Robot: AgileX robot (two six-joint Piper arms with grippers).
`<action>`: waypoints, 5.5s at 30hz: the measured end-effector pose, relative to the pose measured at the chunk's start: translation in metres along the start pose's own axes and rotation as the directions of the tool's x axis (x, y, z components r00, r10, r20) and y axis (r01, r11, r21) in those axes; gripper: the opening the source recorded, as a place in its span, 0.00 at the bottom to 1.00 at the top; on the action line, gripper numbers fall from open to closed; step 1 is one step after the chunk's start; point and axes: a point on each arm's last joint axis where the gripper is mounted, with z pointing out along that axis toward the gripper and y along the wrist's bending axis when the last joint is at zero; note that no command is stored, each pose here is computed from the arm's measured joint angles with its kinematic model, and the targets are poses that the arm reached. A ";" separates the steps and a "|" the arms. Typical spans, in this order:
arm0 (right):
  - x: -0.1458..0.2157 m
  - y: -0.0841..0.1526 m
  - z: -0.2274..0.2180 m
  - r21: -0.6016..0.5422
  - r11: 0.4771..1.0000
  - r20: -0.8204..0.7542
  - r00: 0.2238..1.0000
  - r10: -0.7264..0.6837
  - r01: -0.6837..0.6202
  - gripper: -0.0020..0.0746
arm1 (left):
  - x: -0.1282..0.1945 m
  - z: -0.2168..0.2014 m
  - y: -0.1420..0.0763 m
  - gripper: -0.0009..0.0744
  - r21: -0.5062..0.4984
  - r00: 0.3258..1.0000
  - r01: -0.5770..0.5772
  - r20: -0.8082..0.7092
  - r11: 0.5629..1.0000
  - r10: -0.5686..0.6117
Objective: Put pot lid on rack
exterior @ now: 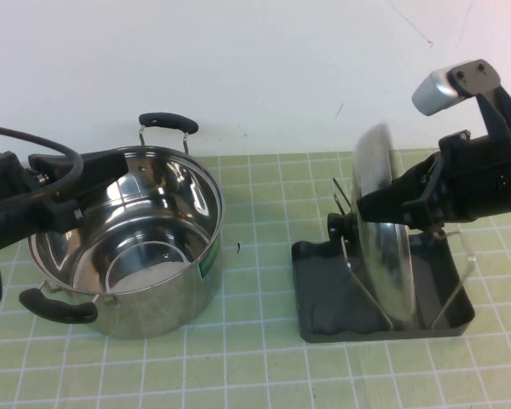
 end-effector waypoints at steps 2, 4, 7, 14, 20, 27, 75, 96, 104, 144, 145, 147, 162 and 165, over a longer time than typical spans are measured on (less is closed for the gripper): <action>0.000 -0.001 0.000 0.002 1.000 0.001 1.000 0.001 -0.001 0.27 | 0.001 0.000 0.000 0.01 0.001 1.000 -0.003 -0.006 1.000 0.003; 0.000 -0.001 -0.001 0.005 1.000 0.003 1.000 0.002 -0.002 0.28 | 0.001 0.000 0.000 0.01 0.003 1.000 -0.006 -0.012 1.000 0.006; -0.001 -0.001 -0.003 0.011 1.000 0.011 1.000 -0.001 0.001 0.28 | 0.001 0.000 0.000 0.01 0.004 1.000 -0.007 -0.013 1.000 0.007; -0.013 0.029 -0.045 0.047 0.989 0.121 0.982 -0.143 0.138 0.28 | -0.003 -0.006 0.001 0.01 -0.124 0.997 -0.065 -0.044 0.990 0.060; -0.011 0.071 -0.108 0.184 0.932 0.233 0.907 -0.351 0.314 0.28 | -0.016 -0.032 -0.016 0.01 -0.359 0.979 -0.201 -0.083 0.911 0.184; 0.044 0.105 -0.154 0.374 0.841 0.365 0.772 -0.520 0.390 0.15 | -0.001 -0.078 -0.052 0.01 -0.586 0.956 -0.266 -0.060 0.765 0.286; 0.231 0.044 -0.126 0.806 0.584 0.467 0.714 -0.522 -0.100 0.02 | 0.109 -0.115 -0.085 0.01 -0.569 0.888 -0.454 -0.228 0.686 0.399; 0.279 0.032 -0.107 0.768 0.582 0.410 0.903 -0.128 -0.266 0.02 | 0.109 -0.115 -0.085 0.01 -0.567 0.888 -0.454 -0.227 0.687 0.399; 0.279 0.033 -0.107 0.752 0.609 0.411 0.902 -0.134 -0.252 0.02 | 0.109 -0.115 -0.085 0.01 -0.567 0.888 -0.454 -0.227 0.687 0.399; 0.280 0.033 -0.107 0.754 0.607 0.405 0.905 -0.129 -0.251 0.02 | 0.128 -0.145 -0.083 0.01 -0.734 0.948 0.125 0.288 0.667 0.139; 0.280 0.033 -0.107 0.754 0.607 0.405 0.905 -0.129 -0.251 0.02 | 0.131 -0.148 -0.084 0.01 -0.743 0.944 0.117 0.289 0.659 0.158; 0.280 0.033 -0.107 0.754 0.607 0.405 0.905 -0.129 -0.251 0.02 | 0.136 -0.152 -0.086 0.01 -0.763 0.941 0.058 0.257 0.643 0.221; 0.280 0.032 -0.107 0.755 0.607 0.403 0.906 -0.128 -0.250 0.02 | 0.163 -0.151 -0.083 0.01 -0.781 0.984 -0.140 -0.038 0.609 0.176; 0.280 0.032 -0.107 0.755 0.607 0.403 0.906 -0.128 -0.250 0.02 | 0.164 -0.151 -0.083 0.01 -0.779 0.981 -0.169 -0.072 0.604 0.182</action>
